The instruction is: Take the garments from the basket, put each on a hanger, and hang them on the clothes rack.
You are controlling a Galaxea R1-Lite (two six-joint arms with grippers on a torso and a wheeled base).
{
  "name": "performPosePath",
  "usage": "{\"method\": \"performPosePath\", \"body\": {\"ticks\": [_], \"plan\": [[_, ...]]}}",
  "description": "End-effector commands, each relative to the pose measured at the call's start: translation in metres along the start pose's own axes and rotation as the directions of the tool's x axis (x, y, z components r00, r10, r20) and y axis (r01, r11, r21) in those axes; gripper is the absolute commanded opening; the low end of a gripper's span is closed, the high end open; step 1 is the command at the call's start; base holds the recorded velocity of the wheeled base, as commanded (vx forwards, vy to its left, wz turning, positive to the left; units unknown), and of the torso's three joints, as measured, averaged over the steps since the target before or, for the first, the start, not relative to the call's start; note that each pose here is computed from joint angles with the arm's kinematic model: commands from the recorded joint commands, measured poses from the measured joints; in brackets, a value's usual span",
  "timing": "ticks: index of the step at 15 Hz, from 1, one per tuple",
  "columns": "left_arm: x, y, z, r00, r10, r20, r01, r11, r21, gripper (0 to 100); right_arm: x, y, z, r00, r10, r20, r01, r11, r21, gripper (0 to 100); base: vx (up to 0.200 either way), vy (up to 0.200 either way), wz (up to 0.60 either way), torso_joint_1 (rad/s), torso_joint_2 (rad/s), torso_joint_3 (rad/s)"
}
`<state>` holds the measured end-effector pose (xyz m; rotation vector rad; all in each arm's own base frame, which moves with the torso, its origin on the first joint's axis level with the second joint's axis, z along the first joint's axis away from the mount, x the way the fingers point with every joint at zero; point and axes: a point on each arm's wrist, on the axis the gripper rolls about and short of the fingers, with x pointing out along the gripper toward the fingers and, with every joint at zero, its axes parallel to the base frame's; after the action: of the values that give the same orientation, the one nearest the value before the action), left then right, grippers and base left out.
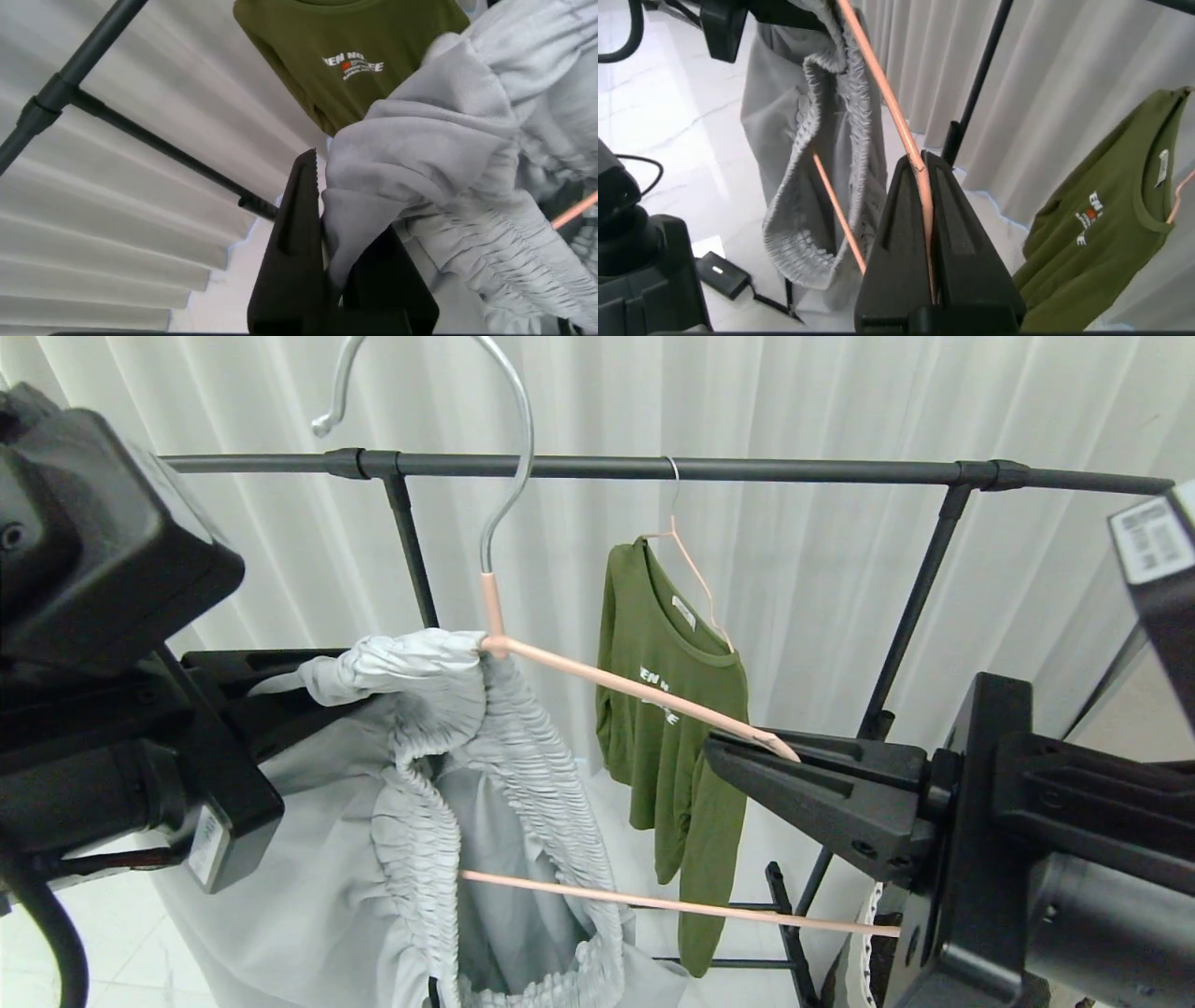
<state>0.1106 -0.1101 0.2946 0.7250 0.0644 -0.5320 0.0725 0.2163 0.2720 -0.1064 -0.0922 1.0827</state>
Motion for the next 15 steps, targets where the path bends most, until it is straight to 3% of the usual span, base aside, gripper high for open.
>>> {"method": "performPosePath", "body": {"ticks": [1,2,5,7,9,15], "plan": [[0.001,-0.001,-0.001,1.000,-0.003,-0.004,0.003,1.000,0.001,0,0.000,0.000,0.000,1.000,-0.003,-0.001,0.003,1.000,0.000,0,0.000,0.000,0.00,0.000,0.00,0.000],[0.001,-0.002,-0.002,1.000,-0.007,-0.010,0.007,1.000,0.004,0,0.000,0.000,-0.001,1.000,-0.004,-0.005,0.004,1.000,-0.001,100,0.000,0.000,0.00,0.000,0.00,0.000],[-0.004,-0.006,-0.011,1.000,-0.011,-0.022,0.012,0.999,0.042,0,-0.006,-0.004,0.000,1.000,-0.018,-0.013,0.018,1.000,-0.004,100,0.000,0.000,0.00,0.000,0.00,0.000],[-0.011,-0.002,-0.027,0.997,0.042,-0.070,-0.035,0.994,0.106,0,-0.015,-0.015,0.001,0.998,-0.063,-0.024,0.063,0.998,-0.016,100,0.000,0.000,0.00,0.000,0.00,0.000],[-0.012,0.004,-0.034,0.991,0.094,-0.090,-0.085,0.991,0.101,0,-0.021,-0.017,-0.001,0.997,-0.066,-0.048,0.065,0.998,-0.025,100,0.000,0.000,0.00,0.000,0.00,0.000],[0.006,0.007,-0.029,0.978,0.208,0.028,-0.209,0.978,0.028,0,-0.008,-0.011,-0.017,0.992,-0.041,-0.116,0.039,0.999,-0.019,100,0.000,0.000,0.00,0.000,0.00,0.000]]}}
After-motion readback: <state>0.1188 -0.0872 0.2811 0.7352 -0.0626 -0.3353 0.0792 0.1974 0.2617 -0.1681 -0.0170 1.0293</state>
